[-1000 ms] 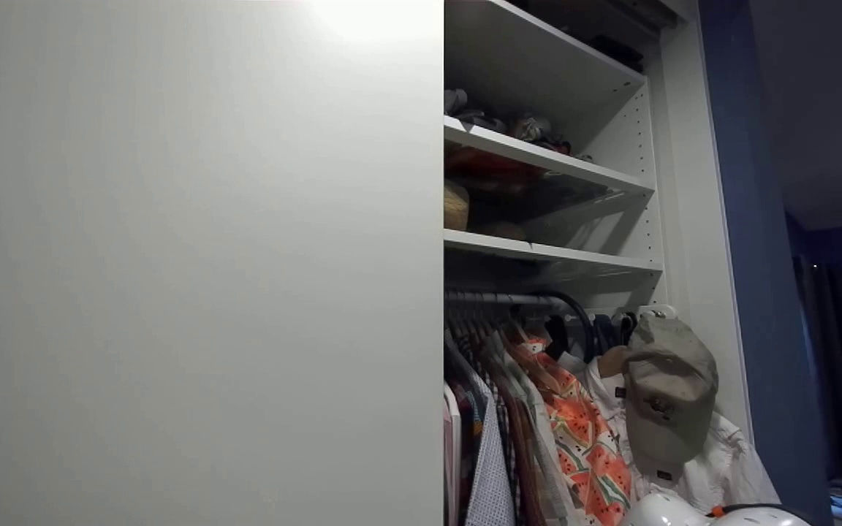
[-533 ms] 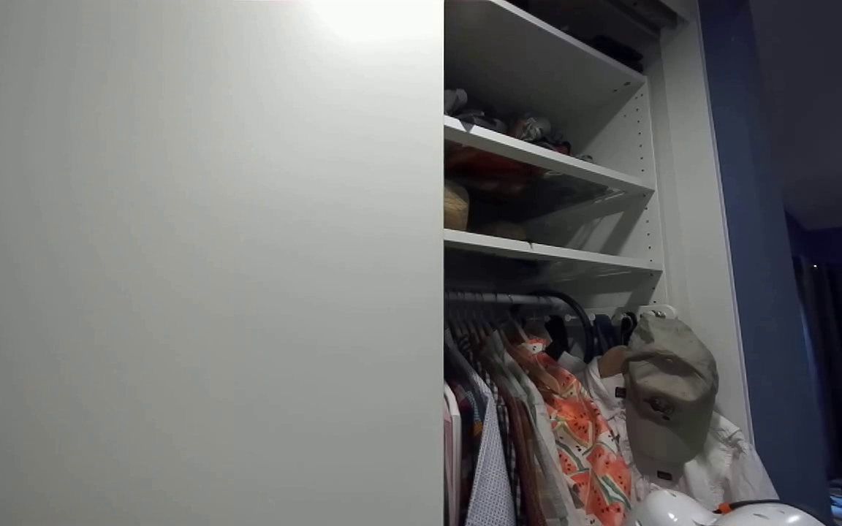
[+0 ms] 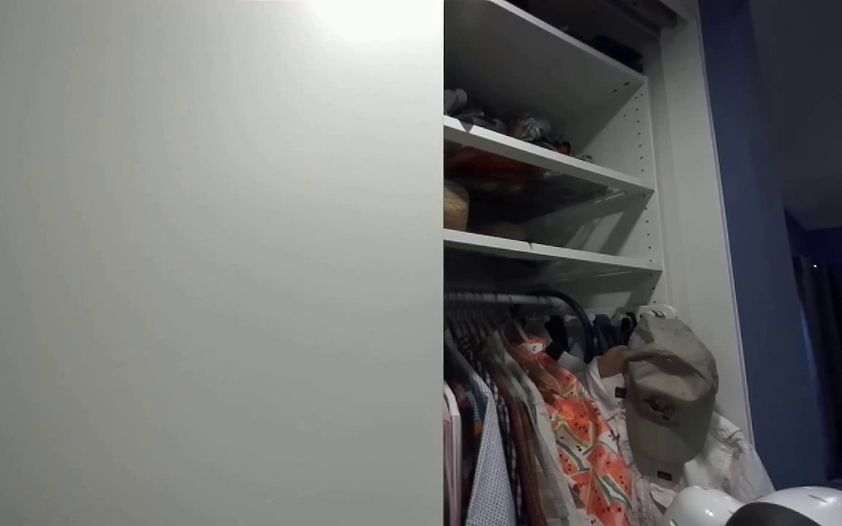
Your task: Move the white bottle to inside the open drawer
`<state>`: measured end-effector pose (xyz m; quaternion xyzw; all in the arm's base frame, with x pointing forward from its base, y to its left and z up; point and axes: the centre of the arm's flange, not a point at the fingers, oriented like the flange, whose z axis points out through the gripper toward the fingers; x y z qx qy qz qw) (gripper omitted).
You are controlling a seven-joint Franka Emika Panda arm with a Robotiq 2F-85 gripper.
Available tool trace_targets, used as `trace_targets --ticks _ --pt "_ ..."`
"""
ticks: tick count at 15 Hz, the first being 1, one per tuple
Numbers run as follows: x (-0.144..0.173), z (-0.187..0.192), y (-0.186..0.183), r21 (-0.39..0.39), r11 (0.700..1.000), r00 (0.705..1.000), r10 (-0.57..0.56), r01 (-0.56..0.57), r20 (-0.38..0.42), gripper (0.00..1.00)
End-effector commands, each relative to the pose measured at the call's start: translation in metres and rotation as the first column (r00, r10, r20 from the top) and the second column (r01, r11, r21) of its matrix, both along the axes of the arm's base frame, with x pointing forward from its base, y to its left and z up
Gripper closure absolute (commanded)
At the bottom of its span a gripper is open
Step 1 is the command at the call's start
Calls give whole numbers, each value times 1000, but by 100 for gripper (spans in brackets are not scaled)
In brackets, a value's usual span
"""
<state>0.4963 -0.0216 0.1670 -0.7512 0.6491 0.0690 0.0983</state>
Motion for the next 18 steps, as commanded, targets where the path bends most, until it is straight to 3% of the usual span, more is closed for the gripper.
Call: trace_targets --ticks 1,6,14,18 --pt "-77 3 -15 94 990 990 -114 106 84 94" --pt "-114 4 -44 180 951 958 -272 253 89 94" --pt "-107 -14 -76 53 947 948 -315 317 -37 94" --pt "-88 -19 -83 -4 957 952 -289 290 -103 94"
